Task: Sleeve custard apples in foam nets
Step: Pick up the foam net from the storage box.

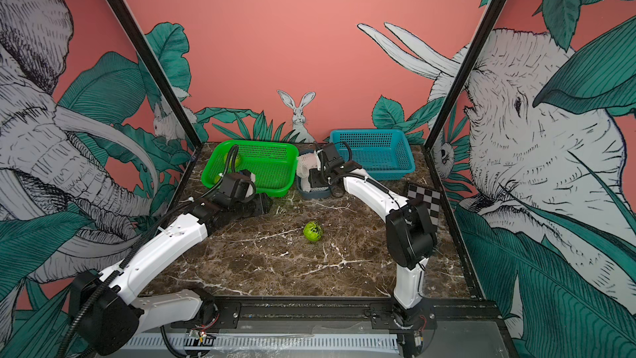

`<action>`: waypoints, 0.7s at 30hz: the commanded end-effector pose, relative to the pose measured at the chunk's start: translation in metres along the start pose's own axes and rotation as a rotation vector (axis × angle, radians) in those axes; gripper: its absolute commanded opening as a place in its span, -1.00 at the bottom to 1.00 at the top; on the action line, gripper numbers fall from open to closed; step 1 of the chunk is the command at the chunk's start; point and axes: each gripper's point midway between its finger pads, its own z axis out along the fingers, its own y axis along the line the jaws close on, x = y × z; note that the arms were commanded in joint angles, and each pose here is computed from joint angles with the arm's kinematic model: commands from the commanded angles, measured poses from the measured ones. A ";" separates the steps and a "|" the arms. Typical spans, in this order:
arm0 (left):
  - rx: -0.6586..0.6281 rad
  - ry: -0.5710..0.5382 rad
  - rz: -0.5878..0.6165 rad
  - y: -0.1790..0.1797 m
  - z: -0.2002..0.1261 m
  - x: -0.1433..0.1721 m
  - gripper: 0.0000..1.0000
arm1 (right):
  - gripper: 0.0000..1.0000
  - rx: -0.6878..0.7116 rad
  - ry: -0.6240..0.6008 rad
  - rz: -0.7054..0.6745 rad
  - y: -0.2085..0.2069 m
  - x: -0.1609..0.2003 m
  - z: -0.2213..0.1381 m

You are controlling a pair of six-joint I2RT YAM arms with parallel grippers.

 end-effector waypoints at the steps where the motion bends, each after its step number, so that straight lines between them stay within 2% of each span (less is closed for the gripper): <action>1: 0.011 -0.005 -0.034 0.001 0.001 0.001 0.20 | -0.02 -0.008 0.026 0.026 0.006 0.002 0.011; 11: 0.017 0.005 -0.039 0.000 0.005 0.003 0.21 | -0.06 0.013 0.095 0.058 0.004 0.011 0.048; 21: 0.021 0.012 -0.041 -0.001 0.009 0.003 0.21 | -0.42 -0.001 0.122 0.075 0.004 0.019 0.062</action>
